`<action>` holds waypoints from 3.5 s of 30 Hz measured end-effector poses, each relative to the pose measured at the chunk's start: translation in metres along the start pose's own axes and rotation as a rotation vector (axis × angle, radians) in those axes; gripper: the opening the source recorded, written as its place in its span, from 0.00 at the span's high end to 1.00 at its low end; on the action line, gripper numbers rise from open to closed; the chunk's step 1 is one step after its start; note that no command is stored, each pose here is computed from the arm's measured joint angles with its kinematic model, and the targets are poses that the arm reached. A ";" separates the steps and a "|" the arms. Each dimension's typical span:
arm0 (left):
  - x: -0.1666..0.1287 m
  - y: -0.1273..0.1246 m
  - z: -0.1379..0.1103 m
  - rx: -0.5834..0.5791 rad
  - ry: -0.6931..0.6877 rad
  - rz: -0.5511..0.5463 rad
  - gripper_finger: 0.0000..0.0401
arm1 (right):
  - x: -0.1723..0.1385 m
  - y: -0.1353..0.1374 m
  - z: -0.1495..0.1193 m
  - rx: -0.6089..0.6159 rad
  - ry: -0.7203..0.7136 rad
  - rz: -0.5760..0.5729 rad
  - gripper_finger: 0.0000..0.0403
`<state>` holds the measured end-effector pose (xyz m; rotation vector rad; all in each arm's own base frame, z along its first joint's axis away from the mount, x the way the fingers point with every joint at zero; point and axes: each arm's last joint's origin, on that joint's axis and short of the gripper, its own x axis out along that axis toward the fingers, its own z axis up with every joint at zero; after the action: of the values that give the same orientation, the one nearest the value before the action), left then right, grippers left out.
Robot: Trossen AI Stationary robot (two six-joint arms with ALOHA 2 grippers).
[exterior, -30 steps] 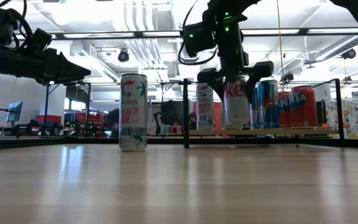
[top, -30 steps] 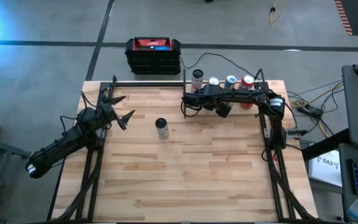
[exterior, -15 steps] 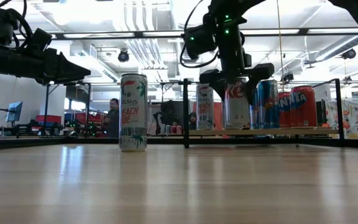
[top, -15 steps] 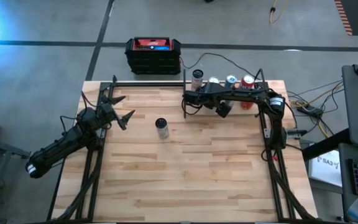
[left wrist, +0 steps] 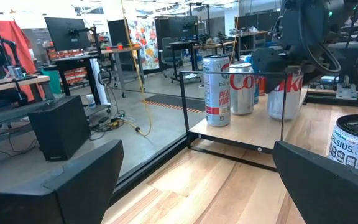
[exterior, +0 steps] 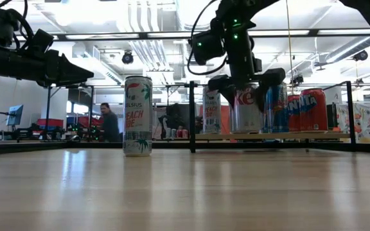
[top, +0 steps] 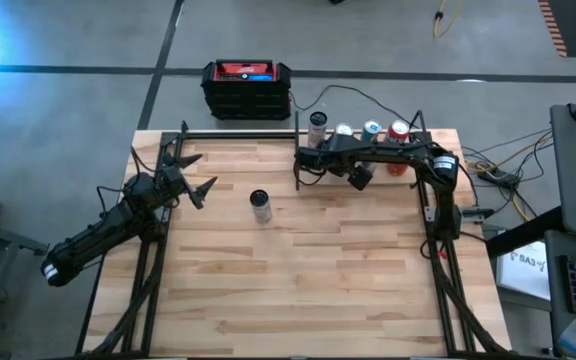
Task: Place canned beverage on shelf
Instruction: Put the red silver soda can on the shelf aligned with the other silver soda can, then put the white pink soda can on the shelf aligned with the other white pink soda can
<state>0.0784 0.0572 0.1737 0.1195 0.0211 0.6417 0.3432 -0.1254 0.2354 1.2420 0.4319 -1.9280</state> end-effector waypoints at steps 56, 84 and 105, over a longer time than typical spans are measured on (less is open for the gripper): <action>0.000 0.000 0.000 0.000 0.000 0.000 0.01 | 0.013 0.009 0.013 -0.184 0.005 0.010 0.04; 0.000 0.000 0.000 0.000 0.000 0.000 0.01 | -0.001 0.001 -0.009 -0.299 -0.066 0.072 0.01; 0.000 0.000 0.000 0.000 0.000 0.000 0.01 | -0.029 -0.032 -0.038 -0.347 -0.095 0.051 0.01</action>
<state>0.0784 0.0572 0.1737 0.1194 0.0211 0.6416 0.3479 -0.0676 0.2391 0.9245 0.6480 -1.7691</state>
